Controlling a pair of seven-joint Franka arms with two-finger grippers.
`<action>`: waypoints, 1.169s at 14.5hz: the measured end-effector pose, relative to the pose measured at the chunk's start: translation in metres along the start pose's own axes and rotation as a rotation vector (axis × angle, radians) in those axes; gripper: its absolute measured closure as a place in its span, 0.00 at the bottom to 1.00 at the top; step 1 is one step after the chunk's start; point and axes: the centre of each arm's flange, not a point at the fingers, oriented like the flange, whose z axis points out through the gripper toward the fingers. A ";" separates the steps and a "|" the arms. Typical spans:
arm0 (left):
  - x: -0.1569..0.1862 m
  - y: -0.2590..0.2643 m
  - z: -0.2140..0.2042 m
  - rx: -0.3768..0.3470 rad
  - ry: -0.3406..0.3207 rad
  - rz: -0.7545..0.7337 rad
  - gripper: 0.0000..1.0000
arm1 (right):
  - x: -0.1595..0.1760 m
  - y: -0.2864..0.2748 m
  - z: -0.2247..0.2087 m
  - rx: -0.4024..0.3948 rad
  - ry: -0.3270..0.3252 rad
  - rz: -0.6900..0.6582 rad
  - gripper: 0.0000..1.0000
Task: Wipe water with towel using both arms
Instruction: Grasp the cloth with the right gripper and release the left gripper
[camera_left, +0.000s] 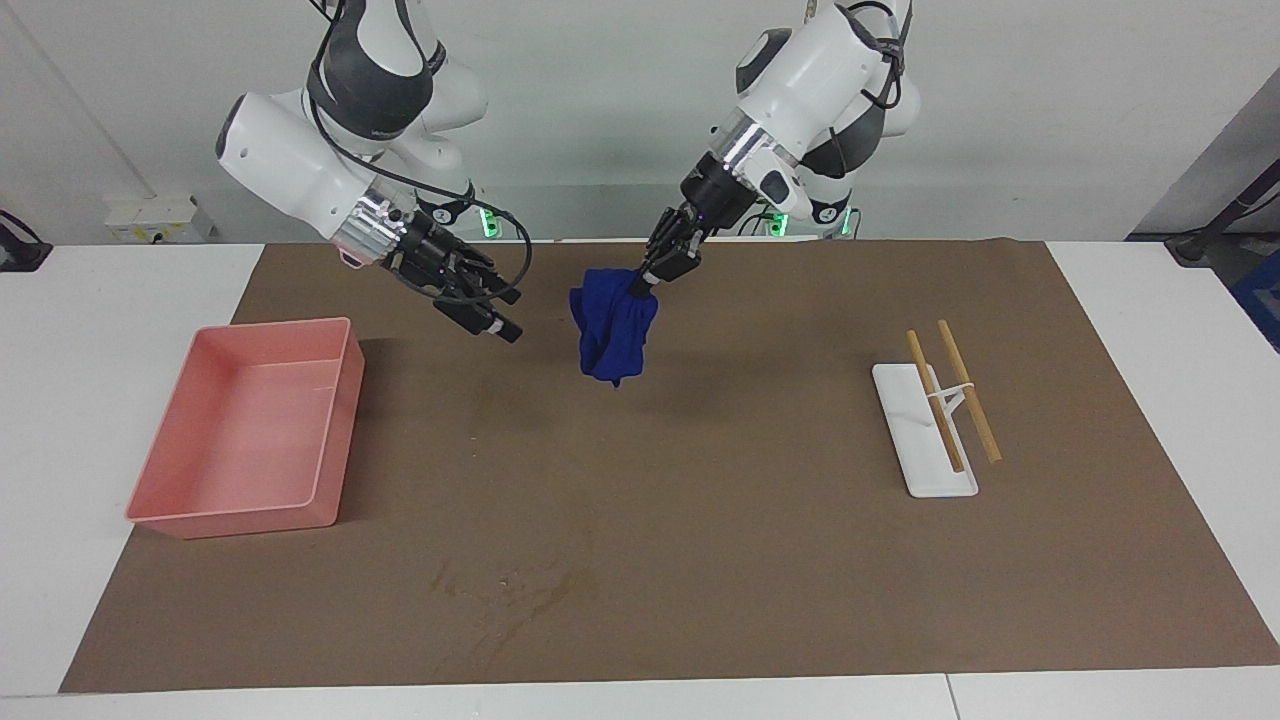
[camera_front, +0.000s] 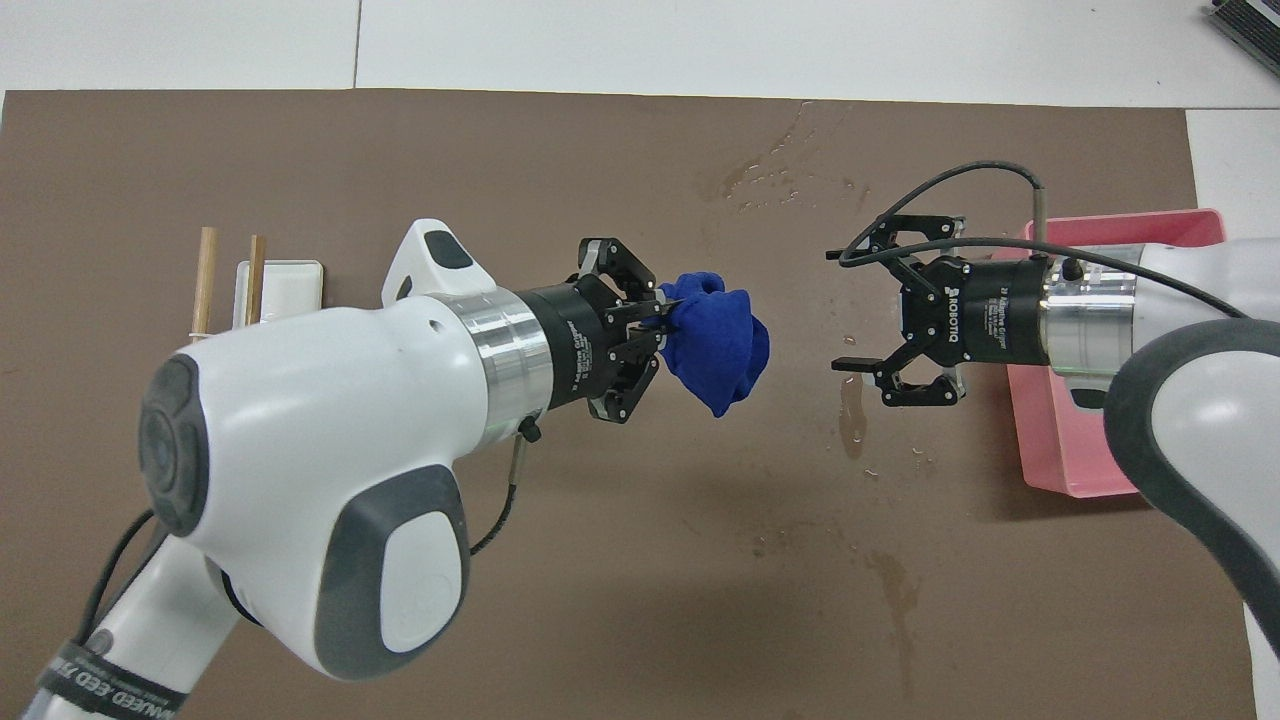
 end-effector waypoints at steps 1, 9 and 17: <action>-0.007 -0.005 0.003 -0.019 -0.009 -0.003 0.89 | 0.000 -0.001 0.001 0.026 -0.017 0.059 0.00; -0.038 -0.019 0.006 -0.116 -0.058 -0.025 0.89 | -0.034 0.026 0.068 -0.050 -0.067 0.125 0.00; -0.035 -0.029 0.014 -0.094 -0.047 -0.031 0.89 | -0.032 0.027 0.069 -0.035 -0.063 -0.051 0.74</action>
